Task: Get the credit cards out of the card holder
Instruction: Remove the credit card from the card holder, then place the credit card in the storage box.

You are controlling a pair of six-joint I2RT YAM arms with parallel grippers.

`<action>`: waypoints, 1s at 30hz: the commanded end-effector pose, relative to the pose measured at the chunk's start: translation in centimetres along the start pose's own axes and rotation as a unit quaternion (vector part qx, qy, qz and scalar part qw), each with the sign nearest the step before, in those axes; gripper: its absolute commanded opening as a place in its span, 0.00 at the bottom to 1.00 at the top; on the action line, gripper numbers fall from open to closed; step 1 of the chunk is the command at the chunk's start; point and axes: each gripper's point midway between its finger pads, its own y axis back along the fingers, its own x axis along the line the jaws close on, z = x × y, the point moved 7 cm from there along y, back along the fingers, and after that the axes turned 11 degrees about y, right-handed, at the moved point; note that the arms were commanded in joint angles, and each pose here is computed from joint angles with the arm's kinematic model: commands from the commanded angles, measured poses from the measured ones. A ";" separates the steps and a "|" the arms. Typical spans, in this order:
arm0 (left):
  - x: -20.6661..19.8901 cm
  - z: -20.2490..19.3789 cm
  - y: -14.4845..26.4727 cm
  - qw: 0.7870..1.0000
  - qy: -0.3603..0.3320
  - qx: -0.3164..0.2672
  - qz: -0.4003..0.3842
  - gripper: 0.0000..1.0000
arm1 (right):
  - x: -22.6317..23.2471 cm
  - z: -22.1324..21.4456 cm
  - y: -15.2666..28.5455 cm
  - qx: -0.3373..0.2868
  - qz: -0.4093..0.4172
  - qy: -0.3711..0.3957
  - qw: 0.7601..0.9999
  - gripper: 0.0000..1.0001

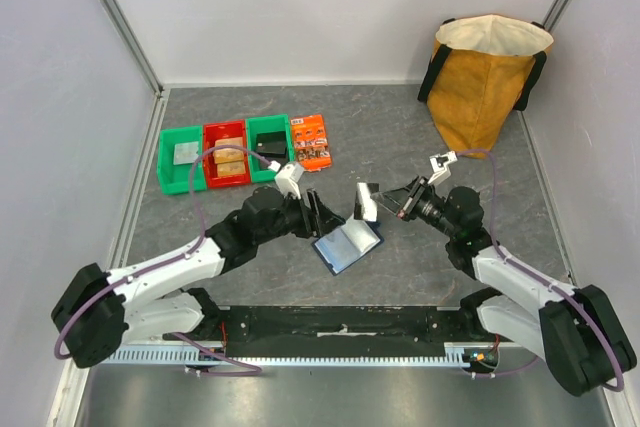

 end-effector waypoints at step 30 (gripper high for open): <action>-4.2 1.7 1.1 0.967 0.112 -0.087 -0.212 0.02 | 7.2 0.0 -1.0 -0.096 0.132 -0.055 0.985 0.24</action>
